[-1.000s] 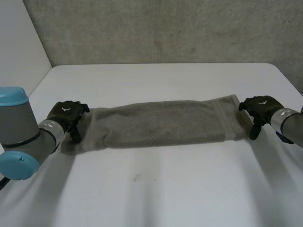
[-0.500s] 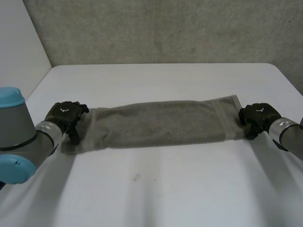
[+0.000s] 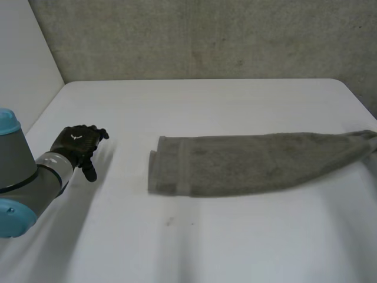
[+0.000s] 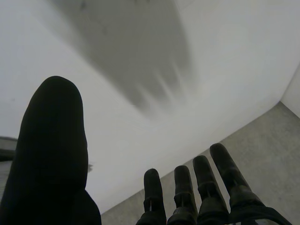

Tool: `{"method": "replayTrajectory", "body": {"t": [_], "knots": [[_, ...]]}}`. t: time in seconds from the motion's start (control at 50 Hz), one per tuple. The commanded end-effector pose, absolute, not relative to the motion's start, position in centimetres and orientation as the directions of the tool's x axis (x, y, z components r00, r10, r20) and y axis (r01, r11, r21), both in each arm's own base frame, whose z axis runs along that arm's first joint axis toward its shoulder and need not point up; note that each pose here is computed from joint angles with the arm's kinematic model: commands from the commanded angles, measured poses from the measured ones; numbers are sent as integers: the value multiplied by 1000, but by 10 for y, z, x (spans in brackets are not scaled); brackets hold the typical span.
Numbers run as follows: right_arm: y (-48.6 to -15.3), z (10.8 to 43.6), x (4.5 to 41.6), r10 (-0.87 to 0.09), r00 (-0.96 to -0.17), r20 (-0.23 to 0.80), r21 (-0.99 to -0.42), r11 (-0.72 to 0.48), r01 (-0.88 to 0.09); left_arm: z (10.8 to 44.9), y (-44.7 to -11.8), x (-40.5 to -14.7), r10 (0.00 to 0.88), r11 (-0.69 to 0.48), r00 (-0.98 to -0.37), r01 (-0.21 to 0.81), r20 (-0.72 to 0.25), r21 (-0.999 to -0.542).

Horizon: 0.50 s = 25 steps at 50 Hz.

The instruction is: Fold the towel.

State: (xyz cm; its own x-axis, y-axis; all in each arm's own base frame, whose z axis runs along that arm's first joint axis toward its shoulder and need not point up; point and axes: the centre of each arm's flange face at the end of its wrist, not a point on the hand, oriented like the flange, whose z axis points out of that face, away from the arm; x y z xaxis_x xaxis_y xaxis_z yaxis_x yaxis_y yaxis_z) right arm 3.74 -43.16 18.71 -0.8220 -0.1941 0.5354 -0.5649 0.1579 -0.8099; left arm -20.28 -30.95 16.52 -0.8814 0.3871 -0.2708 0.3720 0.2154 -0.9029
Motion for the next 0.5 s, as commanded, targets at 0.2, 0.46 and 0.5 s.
{"method": "replayTrajectory", "body": {"t": [0.2, 0.46, 0.5], "knots": [[-343, 235, 303, -532, -594, 603, -798, -396, -455, 190, -303, -207, 379, 150, -883, 355, -278, -923], [-220, 136, 413, -796, -283, 535, -827, -426, -367, 192, -297, -216, 401, 133, -873, 356, -279, -925], [-216, 128, 413, -809, -267, 524, -830, -414, -374, 192, -295, -222, 415, 123, -866, 356, -278, -926]]}}
